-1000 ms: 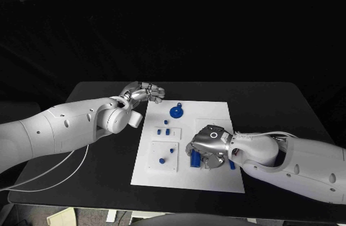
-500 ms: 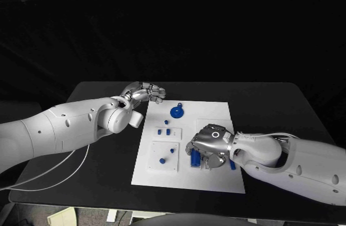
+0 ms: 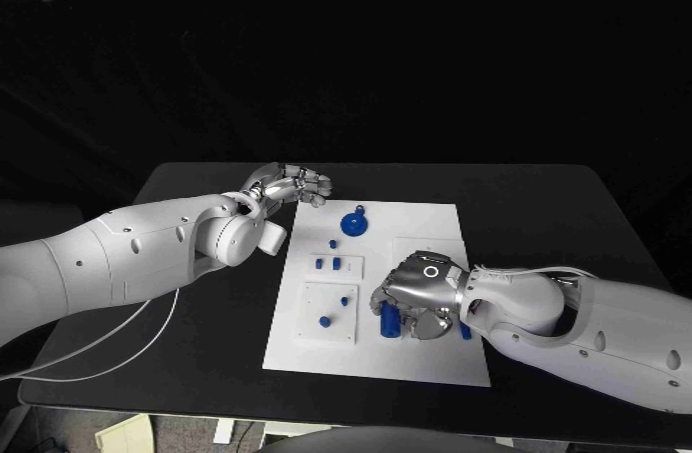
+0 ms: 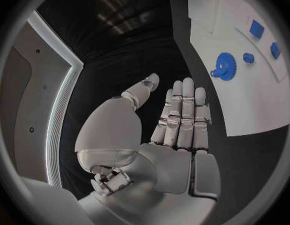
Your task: Assemble the parts on the task board
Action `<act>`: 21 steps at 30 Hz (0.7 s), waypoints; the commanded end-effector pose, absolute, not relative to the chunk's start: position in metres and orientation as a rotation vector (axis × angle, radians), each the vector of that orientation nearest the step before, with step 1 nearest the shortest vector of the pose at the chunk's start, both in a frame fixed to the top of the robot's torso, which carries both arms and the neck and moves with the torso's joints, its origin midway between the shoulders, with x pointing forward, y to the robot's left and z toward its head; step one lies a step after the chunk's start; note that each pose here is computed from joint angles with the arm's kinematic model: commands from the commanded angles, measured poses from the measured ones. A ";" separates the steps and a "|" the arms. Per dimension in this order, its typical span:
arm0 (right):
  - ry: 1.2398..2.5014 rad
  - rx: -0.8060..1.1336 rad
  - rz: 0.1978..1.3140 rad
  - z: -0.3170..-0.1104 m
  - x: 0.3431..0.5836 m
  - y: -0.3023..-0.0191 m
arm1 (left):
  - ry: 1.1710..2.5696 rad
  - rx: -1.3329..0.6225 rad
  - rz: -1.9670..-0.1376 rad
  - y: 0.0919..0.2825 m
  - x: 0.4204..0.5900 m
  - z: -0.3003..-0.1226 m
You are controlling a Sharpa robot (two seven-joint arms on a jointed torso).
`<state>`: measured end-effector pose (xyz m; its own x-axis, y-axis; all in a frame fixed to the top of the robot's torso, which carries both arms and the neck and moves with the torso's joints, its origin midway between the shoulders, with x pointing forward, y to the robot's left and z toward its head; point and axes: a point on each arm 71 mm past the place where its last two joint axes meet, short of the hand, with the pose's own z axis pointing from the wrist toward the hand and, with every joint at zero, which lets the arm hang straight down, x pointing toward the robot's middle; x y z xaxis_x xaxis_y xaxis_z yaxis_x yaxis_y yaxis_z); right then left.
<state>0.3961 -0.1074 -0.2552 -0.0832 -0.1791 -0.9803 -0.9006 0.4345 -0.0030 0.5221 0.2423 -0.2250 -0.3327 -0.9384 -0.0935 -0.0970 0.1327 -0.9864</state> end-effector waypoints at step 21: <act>1.619 -0.974 0.788 -0.266 0.399 -0.113 | 1.599 -1.023 -1.318 0.240 0.522 -0.224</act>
<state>0.3989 -0.1119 -0.2638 -0.1174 -0.1962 -0.9735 -0.8923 0.4512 0.0167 0.5221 0.2423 -0.2251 -0.3330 -0.9383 -0.0935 -0.0977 0.1329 -0.9863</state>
